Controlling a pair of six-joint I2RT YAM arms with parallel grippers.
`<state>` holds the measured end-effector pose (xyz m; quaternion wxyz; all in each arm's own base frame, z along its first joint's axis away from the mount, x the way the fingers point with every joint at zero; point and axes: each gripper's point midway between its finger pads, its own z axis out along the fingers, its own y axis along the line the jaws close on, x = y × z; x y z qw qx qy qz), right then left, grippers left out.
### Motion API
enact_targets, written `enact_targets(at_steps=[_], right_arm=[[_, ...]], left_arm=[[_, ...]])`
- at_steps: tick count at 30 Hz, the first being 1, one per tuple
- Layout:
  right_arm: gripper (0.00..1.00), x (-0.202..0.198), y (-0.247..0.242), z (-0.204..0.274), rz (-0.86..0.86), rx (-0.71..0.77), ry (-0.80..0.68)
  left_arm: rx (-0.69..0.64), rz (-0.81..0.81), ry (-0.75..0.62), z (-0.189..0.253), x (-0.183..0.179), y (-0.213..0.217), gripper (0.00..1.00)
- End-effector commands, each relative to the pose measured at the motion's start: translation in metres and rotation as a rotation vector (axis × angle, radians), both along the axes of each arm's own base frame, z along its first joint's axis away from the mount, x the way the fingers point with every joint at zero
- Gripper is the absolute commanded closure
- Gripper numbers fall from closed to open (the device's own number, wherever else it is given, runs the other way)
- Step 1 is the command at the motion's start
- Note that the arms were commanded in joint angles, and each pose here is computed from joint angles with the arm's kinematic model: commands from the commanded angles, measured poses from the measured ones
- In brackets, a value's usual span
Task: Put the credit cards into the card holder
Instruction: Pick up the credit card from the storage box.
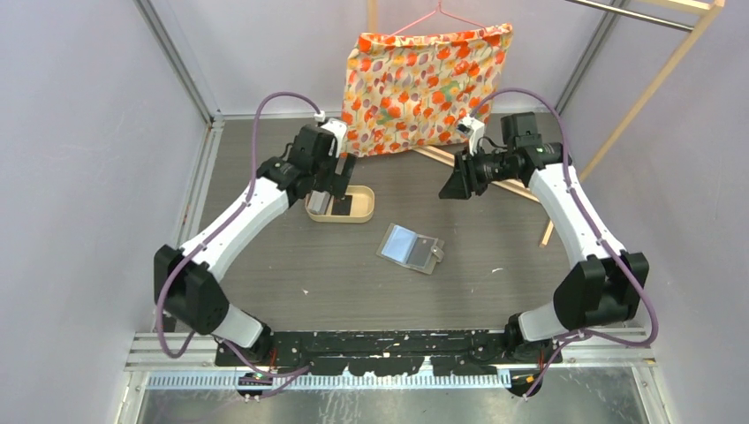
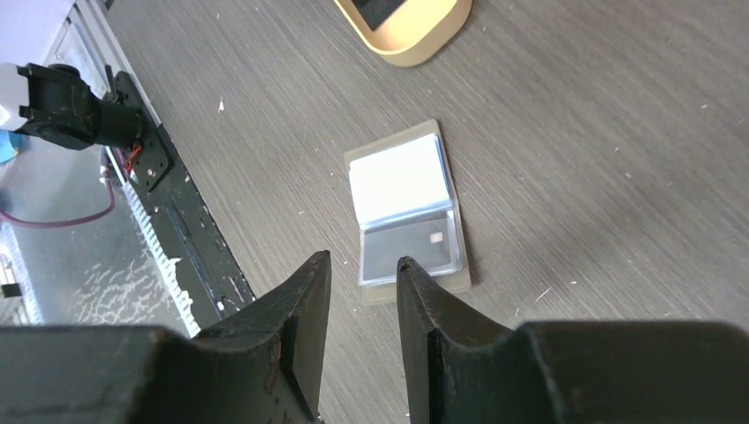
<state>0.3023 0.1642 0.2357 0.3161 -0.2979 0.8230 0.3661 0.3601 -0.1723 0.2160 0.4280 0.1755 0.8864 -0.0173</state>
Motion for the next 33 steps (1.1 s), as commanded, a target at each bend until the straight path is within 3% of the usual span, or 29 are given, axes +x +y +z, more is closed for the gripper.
enact_targets(at_steps=[1, 11, 20, 33], right_arm=[[0.61, 0.004, 0.003, -0.029, 0.017, -0.008, 0.07], [0.59, -0.002, -0.001, -0.053, 0.024, -0.033, 0.103], [0.59, -0.004, -0.001, -0.066, 0.037, -0.036, 0.152], [0.59, -0.005, 0.001, -0.075, 0.052, -0.034, 0.19]], left_arm=[[0.205, 0.048, 0.106, -0.02, 0.008, 0.036, 0.01], [0.333, 0.023, 0.188, -0.055, 0.053, 0.033, 0.0], [0.371, 0.057, 0.241, -0.083, 0.053, 0.044, 0.24], [0.399, 0.046, 0.307, -0.115, 0.054, 0.042, 0.3]])
